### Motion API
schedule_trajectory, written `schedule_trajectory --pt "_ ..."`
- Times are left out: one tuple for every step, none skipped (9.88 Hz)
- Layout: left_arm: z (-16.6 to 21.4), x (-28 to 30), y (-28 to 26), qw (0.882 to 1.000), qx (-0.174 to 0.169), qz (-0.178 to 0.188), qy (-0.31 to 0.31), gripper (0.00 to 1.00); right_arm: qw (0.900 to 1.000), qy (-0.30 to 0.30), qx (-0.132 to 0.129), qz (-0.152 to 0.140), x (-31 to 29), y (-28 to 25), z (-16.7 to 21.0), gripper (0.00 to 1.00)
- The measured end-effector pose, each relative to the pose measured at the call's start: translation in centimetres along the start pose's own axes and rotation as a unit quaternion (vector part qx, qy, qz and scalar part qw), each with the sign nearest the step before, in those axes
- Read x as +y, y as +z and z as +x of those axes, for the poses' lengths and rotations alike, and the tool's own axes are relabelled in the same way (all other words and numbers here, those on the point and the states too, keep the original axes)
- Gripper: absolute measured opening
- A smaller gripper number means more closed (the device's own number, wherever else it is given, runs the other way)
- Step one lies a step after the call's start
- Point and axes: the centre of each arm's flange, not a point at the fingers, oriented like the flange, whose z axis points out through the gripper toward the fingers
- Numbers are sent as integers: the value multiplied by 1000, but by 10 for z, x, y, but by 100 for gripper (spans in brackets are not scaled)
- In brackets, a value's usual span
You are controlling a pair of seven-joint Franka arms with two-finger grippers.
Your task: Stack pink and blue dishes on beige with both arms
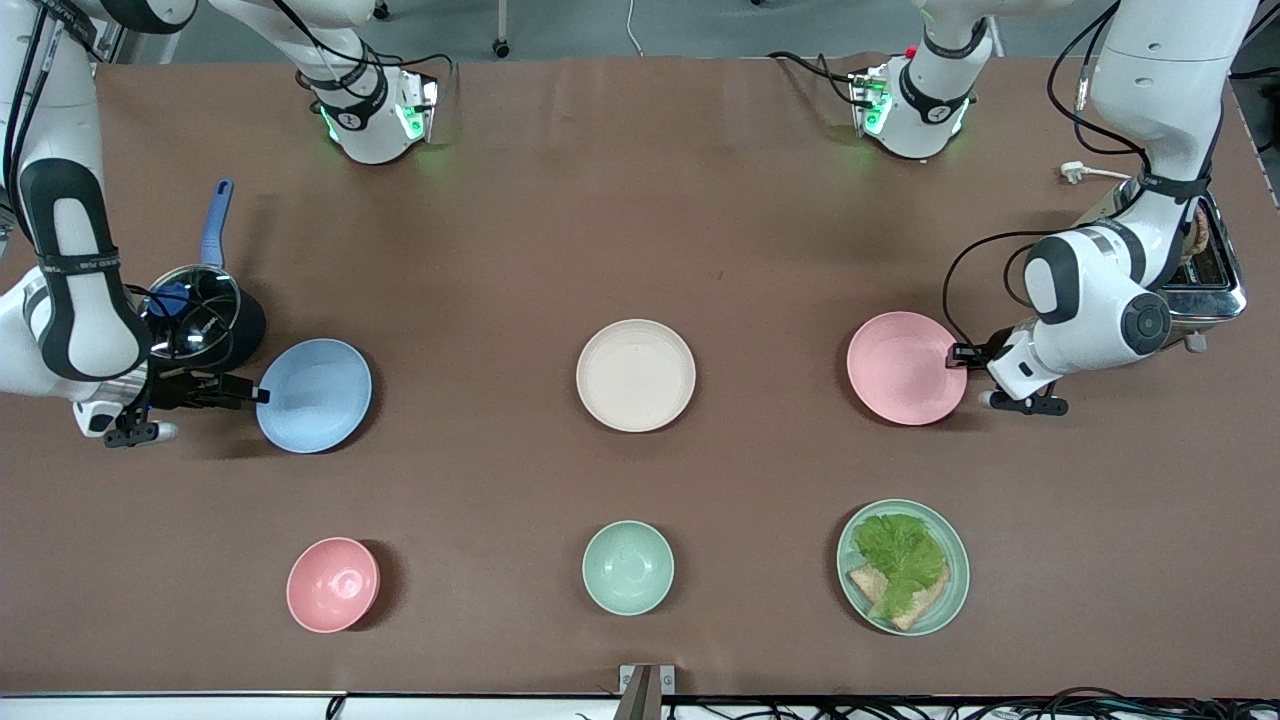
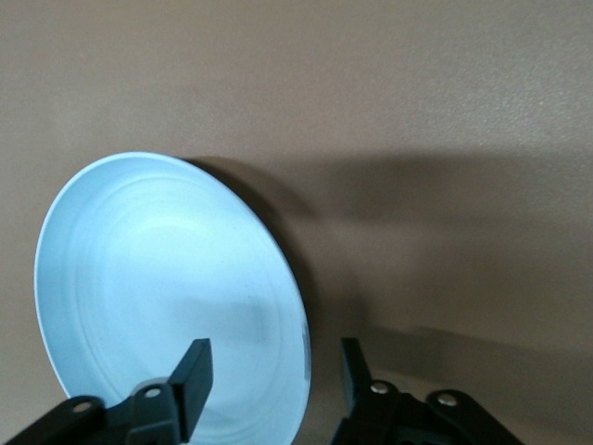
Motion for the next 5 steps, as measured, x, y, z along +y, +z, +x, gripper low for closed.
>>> schedule_trajectory --pt "1 1 -5 1000 5 -1 1 10 1000 1 0 6 0 4 -3 60" --pt "3 6 -18 1000 15 -2 7 6 1000 3 -2 11 1 10 -6 55" --pt "3 15 -32 1000 20 -4 14 5 1000 5 -3 14 3 13 -9 55" --pt "3 33 -48 999 20 -9 26 5 1000 6 -5 15 6 15 -12 55" --pt "2 64 -63 999 20 -15 41 5 1000 7 -6 15 8 16 -15 54"
